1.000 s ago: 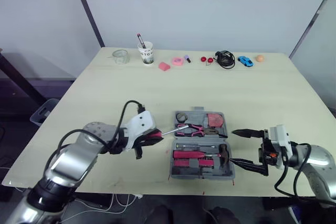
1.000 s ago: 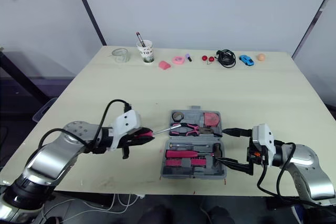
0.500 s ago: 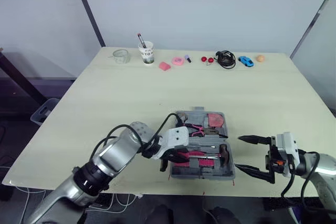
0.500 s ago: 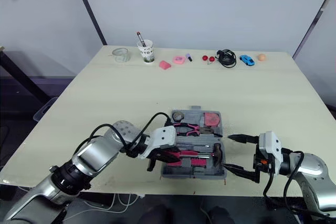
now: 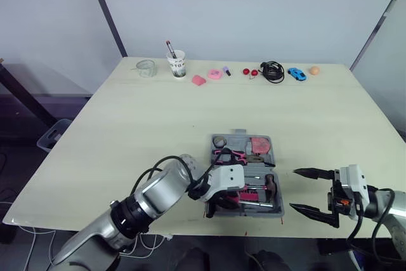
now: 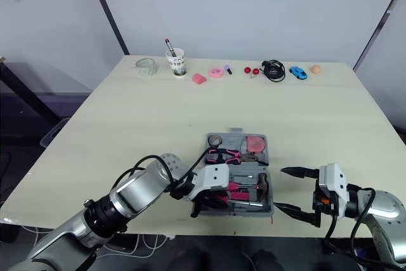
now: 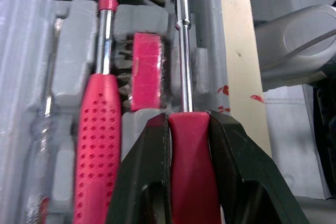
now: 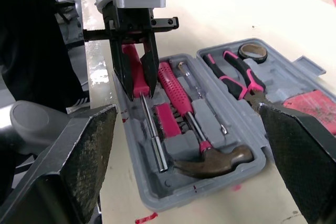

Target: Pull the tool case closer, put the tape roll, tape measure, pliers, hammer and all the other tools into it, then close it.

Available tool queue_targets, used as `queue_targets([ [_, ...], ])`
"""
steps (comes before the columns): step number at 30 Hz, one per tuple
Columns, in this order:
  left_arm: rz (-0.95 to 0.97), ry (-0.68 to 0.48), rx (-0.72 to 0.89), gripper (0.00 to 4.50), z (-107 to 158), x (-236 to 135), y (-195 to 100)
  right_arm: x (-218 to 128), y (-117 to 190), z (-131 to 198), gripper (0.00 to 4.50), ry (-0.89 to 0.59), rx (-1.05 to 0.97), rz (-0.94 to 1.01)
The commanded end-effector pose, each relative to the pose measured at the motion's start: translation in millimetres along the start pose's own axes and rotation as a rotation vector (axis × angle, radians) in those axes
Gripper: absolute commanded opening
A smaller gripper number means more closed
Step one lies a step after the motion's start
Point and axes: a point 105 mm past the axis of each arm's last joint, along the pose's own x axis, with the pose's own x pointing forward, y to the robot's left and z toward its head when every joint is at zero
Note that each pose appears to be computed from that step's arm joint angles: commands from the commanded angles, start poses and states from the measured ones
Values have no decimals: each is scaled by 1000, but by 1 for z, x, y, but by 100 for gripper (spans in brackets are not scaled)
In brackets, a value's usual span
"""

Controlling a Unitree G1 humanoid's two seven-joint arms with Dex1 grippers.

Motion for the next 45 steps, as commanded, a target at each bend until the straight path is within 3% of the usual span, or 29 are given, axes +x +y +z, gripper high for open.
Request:
queue_targets([
  [1, -9, -9, 37, 60, 10, 2, -3, -3, -1, 14, 450, -23, -42, -4],
  [34, -17, -40, -80, 60, 15, 13, -7, -3, 0, 11, 450, 13, -42, 5],
  [35, -9, -45, -83, 160, 15, 13, -7, -3, 0, 11, 450, 12, -42, 5],
  [36, 0, -48, -86, 169, 16, 14, -5, -3, 0, 11, 450, 12, -42, 5],
  [37, 9, -45, -75, 209, 16, 14, -4, -3, 0, 11, 450, 12, -42, 5],
  [45, 5, -92, -59, 209, 26, -2, 2, -3, 0, 12, 450, 7, -39, -2],
])
